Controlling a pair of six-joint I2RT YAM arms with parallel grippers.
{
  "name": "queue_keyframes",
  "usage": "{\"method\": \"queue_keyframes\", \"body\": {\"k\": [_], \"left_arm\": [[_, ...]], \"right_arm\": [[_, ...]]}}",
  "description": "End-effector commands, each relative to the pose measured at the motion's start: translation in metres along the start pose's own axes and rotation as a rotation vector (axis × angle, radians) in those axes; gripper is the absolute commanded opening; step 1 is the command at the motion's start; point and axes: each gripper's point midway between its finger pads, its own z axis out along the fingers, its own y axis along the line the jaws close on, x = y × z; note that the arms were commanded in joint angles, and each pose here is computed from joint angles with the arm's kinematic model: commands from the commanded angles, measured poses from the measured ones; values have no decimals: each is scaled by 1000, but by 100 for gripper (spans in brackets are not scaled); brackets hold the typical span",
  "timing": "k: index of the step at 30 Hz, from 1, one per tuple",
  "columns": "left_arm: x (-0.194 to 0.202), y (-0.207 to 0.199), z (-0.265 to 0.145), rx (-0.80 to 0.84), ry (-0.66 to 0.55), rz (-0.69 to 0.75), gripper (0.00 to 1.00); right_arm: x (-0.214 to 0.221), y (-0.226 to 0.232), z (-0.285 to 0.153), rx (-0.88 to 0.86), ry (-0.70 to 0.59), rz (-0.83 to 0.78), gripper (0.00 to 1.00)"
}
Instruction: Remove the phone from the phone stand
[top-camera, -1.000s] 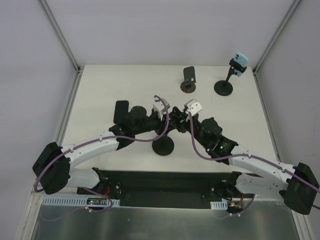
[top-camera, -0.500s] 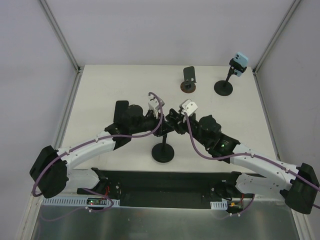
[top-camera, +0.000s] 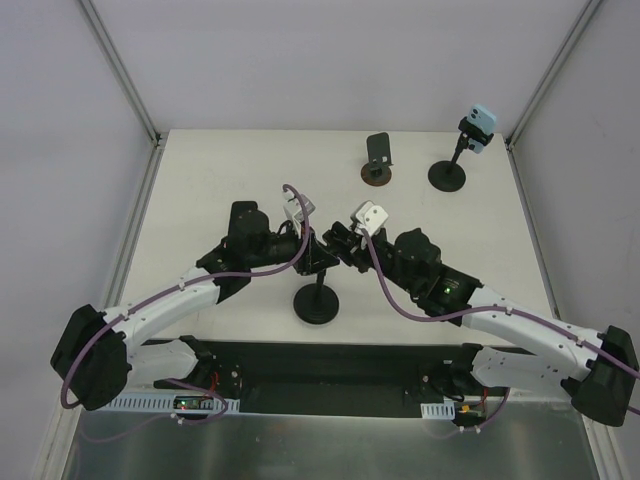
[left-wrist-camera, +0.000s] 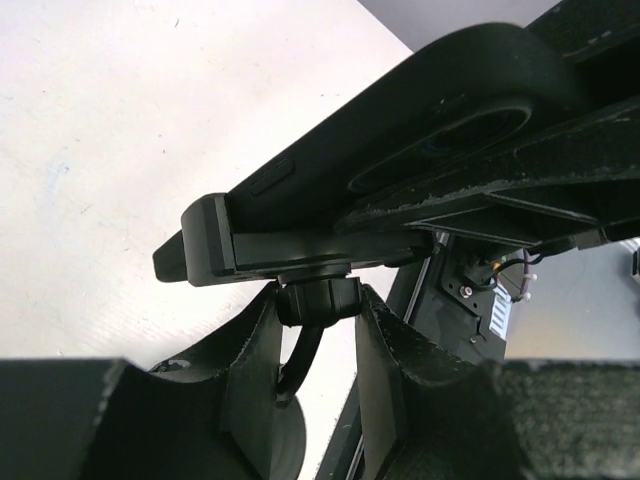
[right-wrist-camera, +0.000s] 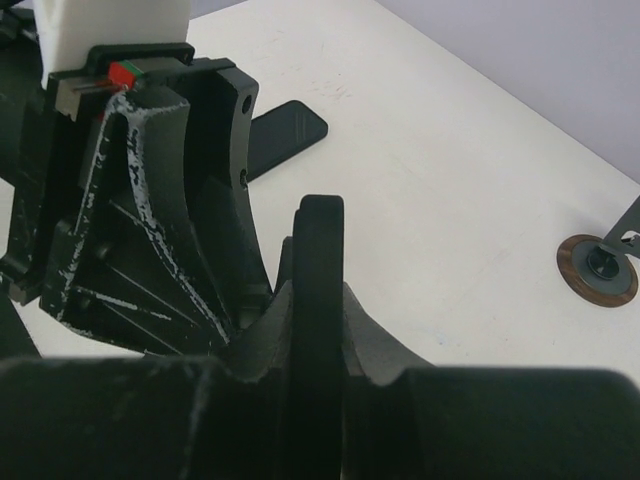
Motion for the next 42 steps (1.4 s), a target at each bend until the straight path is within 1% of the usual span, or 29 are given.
{"method": "queue_keyframes", "body": {"k": [1,8,12,14,15,17,18,19,22,23,24,25,26,28,29,30,31,32,33,35,36,38,42], "left_arm": [[-46,91,-41,-364,-202,35,0],[-35,98,-46,-362,-175,18,0],[-30,100,-42,-353,-156,8,0],[-28,95,-39,-319,-152,6,0],[-32,91,-38,-297,-170,15,0],[-33,77,-35,-252,-177,36,0],[-36,71,-35,-238,-186,59,4],[-37,65,-34,-237,-193,77,18],[-37,37,-27,-194,-197,145,41],[-39,35,-26,-216,-210,152,56],[-35,18,-21,-185,-204,174,63],[-33,14,-18,-185,-200,180,69],[-32,13,-15,-202,-203,186,79],[-24,2,-4,-188,-177,202,85],[-19,9,2,-225,-162,207,87],[-18,8,7,-229,-154,211,91],[-13,4,12,-223,-140,215,91],[-7,9,19,-243,-123,217,92],[-9,13,22,-282,-138,215,92],[3,17,32,-304,-121,202,92],[0,24,34,-343,-147,192,92],[7,29,43,-368,-142,167,91],[8,36,56,-433,-154,146,85]], "right_arm": [[-14,-16,-33,35,12,-71,1],[-29,-28,-42,84,-31,-47,1],[-37,-27,-46,76,-58,-11,1],[-39,-31,-47,107,-67,11,1],[-44,-33,-46,122,-91,33,1],[-39,-41,-44,176,-88,51,1],[-38,-44,-42,200,-88,74,1],[-37,-51,-42,244,-86,84,1],[-35,-62,-41,323,-92,131,1],[-35,-66,-42,346,-94,140,1],[-34,-68,-40,364,-94,150,1],[-34,-73,-40,399,-94,163,1],[-33,-74,-40,412,-90,166,1],[-33,-76,-37,444,-82,171,1],[-33,-75,-37,450,-82,178,1],[-35,-75,-35,455,-80,183,1],[-34,-74,-34,461,-78,187,1],[-35,-73,-34,462,-79,198,1],[-36,-72,-33,459,-78,201,1],[-37,-72,-35,475,-78,211,3],[-38,-73,-35,481,-77,212,4],[-38,-74,-36,497,-75,219,8],[-39,-69,-33,486,-64,232,16]]}}
